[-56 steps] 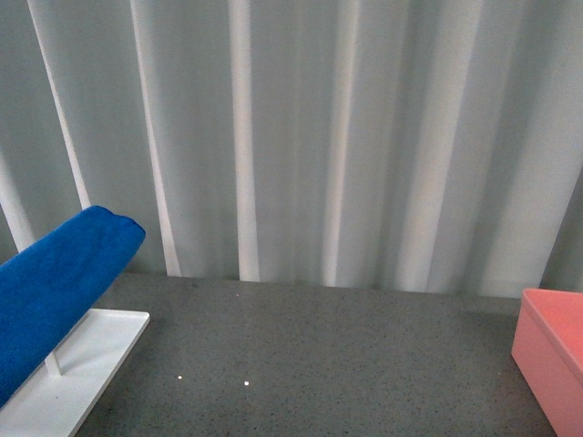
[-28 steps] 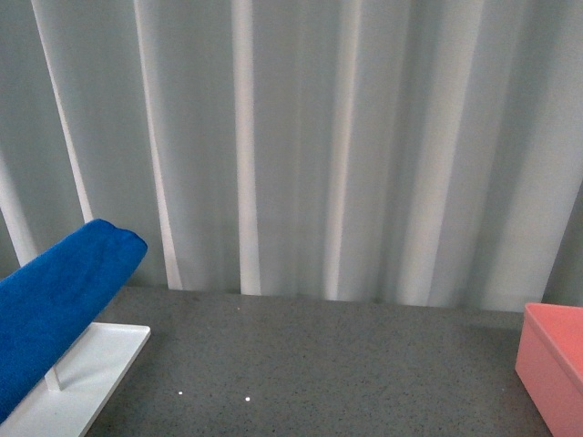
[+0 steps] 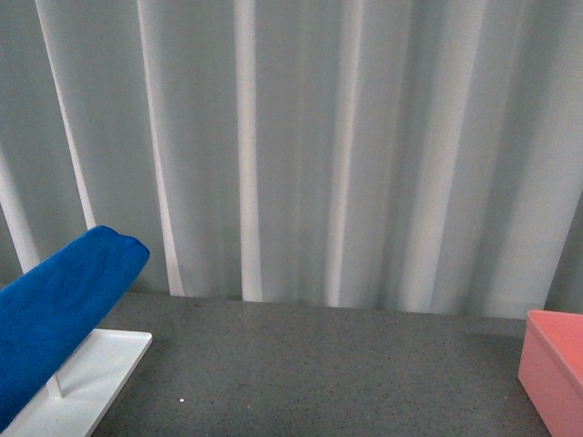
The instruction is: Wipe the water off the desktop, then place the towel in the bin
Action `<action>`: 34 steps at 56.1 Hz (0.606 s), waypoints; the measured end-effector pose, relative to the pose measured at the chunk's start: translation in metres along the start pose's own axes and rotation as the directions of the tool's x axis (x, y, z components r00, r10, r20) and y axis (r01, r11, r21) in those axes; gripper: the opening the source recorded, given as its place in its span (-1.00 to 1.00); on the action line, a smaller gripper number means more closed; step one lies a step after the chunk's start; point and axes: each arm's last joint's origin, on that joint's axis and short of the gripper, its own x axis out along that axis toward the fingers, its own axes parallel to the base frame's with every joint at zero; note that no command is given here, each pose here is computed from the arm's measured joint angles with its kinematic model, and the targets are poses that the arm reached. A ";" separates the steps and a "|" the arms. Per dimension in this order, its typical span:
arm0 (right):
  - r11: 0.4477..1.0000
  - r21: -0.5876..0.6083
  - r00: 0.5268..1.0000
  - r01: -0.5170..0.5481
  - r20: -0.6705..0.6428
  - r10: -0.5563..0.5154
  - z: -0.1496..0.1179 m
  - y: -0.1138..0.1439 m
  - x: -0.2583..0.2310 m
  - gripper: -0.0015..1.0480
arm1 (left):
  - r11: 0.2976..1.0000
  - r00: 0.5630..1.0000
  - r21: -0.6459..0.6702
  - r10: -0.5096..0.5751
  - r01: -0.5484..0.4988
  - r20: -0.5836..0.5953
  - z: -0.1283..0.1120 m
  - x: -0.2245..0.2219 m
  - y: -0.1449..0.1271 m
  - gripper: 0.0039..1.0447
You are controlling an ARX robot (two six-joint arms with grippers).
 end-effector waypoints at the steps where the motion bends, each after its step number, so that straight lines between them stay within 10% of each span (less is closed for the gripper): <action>1: 1.000 0.000 1.000 0.000 0.000 0.000 0.000 0.000 0.000 0.87 | 1.000 1.000 0.009 0.008 -0.008 -0.011 0.005 0.010 0.003 0.88; 20: 1.000 0.000 1.000 0.000 0.000 0.000 0.000 0.000 0.000 0.87 | 0.983 0.988 0.182 0.053 -0.025 -0.147 0.043 0.135 0.029 0.88; 34: 1.000 0.000 1.000 0.000 0.000 0.000 0.000 0.000 0.000 0.87 | 0.929 0.965 0.369 0.128 -0.036 -0.228 0.014 0.179 0.024 0.88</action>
